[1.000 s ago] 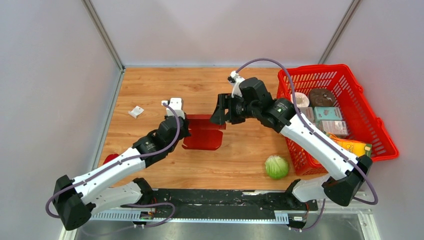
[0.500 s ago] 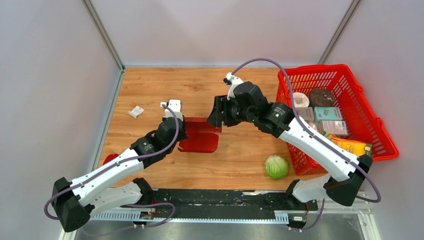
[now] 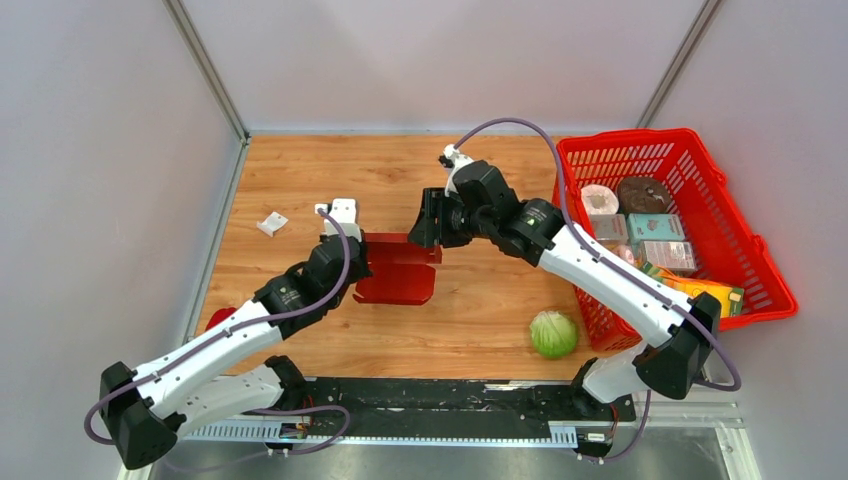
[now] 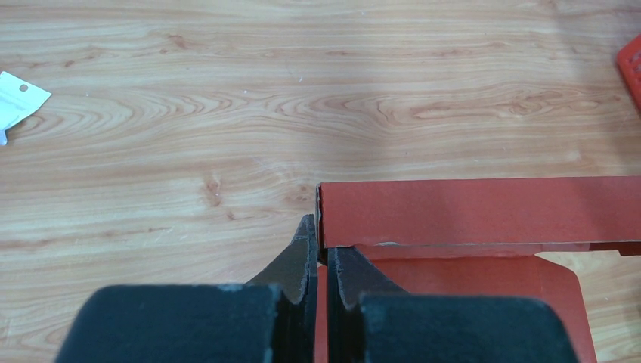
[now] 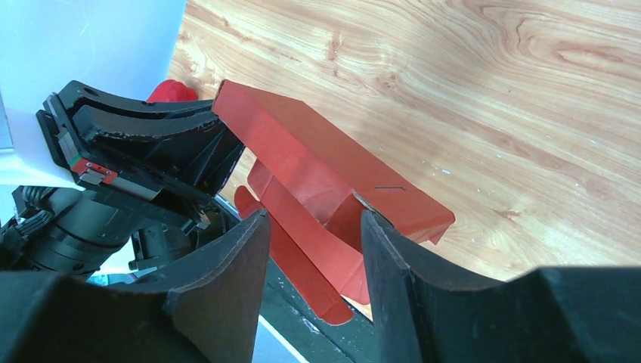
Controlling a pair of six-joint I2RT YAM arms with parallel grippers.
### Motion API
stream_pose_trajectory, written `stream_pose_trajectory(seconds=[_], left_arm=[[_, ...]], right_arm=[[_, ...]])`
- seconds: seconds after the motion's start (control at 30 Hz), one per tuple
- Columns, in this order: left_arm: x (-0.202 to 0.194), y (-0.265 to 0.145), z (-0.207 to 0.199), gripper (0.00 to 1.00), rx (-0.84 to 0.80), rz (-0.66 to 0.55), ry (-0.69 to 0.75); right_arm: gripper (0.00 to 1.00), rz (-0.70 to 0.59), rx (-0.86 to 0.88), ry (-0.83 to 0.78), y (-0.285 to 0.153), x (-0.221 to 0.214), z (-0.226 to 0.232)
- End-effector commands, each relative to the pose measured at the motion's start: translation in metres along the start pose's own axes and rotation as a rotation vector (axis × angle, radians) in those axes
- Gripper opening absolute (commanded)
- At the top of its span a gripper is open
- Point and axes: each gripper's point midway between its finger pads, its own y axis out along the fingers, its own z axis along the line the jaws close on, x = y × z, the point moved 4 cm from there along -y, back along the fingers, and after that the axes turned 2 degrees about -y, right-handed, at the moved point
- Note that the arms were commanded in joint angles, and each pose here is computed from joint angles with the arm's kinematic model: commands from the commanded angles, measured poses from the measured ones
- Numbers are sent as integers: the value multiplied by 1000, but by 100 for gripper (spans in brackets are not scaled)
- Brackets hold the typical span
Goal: Fold the paper box
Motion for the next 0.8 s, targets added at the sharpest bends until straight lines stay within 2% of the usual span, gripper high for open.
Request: stream_pose_trajectory(seconds=[0.0, 0.17, 0.37, 0.47, 0.57, 0.6, 0.63, 0.7, 0.77], left_arm=[[27, -9, -7, 0, -34, -65, -54], [31, -12, -8, 0, -47, -69, -64], [32, -14, -9, 0, -53, -69, -76], [30, -14, -9, 0, -55, -67, -82], [28, -14, -6, 0, -44, -64, -92], [27, -14, -7, 0, -44, -63, -102], [27, -14, -6, 0, -44, -62, -108], [28, -15, -5, 0, -35, -67, -128], [27, -17, -1, 0, -7, -65, -142]], right_arm=[[48, -45, 24, 40, 5, 9, 4], [40, -25, 93, 145, 11, 6, 5], [39, -21, 198, 332, 12, 14, 4], [34, -43, 224, 403, 13, 18, 0], [25, -41, 259, 458, 13, 21, 0], [14, -51, 276, 463, 13, 24, 1], [12, -57, 279, 469, 12, 25, 0], [15, -58, 305, 460, 9, 28, -1], [27, -57, 320, 423, 3, 30, -1]])
